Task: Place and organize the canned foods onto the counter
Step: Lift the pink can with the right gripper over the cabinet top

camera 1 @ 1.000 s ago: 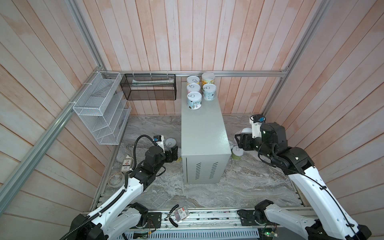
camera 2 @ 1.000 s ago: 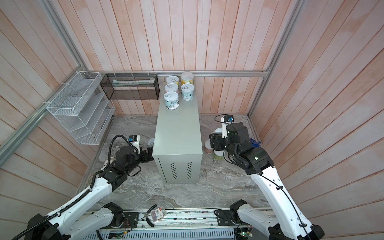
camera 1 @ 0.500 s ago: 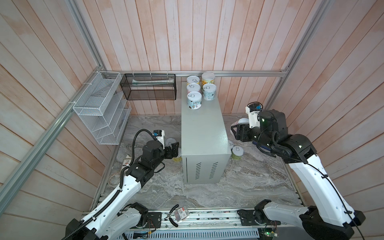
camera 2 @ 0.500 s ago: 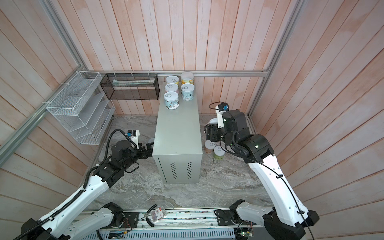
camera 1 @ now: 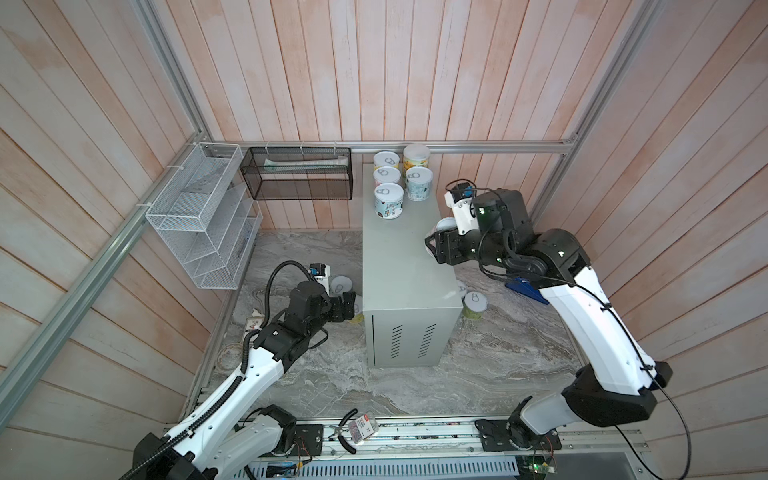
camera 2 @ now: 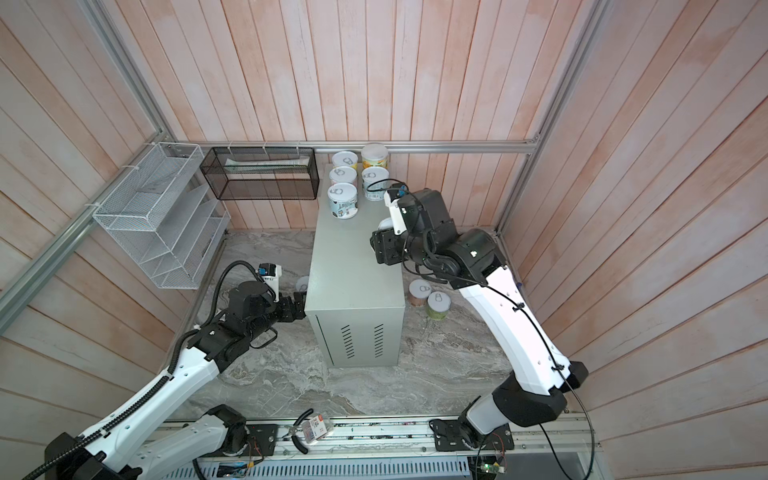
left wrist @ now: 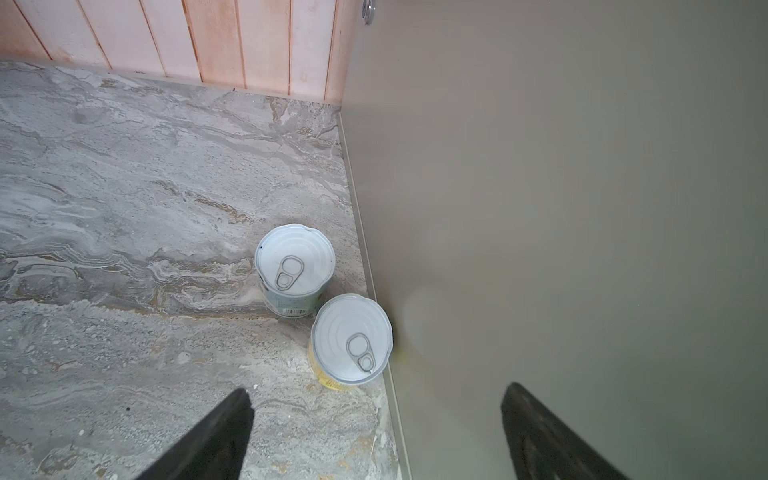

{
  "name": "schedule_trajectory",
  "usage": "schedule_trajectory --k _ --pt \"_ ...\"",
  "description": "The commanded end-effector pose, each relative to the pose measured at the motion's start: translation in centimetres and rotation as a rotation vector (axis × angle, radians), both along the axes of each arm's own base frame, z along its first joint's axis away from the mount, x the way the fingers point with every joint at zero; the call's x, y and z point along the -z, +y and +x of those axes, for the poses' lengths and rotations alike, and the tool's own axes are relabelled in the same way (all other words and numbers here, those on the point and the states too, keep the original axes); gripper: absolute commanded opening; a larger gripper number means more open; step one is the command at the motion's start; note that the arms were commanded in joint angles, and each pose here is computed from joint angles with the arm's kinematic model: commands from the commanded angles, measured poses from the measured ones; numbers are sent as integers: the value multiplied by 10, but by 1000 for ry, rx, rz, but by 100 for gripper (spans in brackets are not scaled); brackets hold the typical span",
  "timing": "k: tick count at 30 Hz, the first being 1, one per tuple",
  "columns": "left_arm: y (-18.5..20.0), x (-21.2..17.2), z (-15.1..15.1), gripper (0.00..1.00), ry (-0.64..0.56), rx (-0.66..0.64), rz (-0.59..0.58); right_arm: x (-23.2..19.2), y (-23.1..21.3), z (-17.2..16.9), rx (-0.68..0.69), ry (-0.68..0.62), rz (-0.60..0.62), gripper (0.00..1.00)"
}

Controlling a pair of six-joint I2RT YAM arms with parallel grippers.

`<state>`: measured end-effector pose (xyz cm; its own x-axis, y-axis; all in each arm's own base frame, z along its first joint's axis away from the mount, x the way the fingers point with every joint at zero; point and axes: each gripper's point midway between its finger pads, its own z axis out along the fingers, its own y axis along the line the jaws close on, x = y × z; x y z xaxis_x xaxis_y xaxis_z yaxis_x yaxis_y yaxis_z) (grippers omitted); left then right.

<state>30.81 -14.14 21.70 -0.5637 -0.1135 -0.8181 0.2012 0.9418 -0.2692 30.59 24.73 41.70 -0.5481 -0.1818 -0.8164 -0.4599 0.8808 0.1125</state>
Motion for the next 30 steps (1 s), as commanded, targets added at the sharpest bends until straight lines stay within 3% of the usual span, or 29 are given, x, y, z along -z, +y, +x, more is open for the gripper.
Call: schedule_trajectory --k 1,8,11,14,16,21,26,30 --pt "1 -5 -2 96 -20 2 3 -10 4 1 2 -40 -46 0" --pt "1 2 -3 96 -9 1 1 13 14 13 24 7 -147 0" --pt "2 5 -3 96 -3 -1 3 14 15 15 33 6 -149 24" --pt "1 7 -3 96 0 0 7 13 16 18 34 0 -146 43" --pt "1 6 -2 96 -2 1 9 12 19 18 22 0 -140 48" --pt "0 6 -1 96 -3 2 9 8 22 20 20 -13 -130 81" --pt "2 7 -1 96 0 -1 13 3 21 23 33 -35 -126 93" --pt "1 7 -2 96 1 0 11 -7 19 23 39 -62 -108 95"
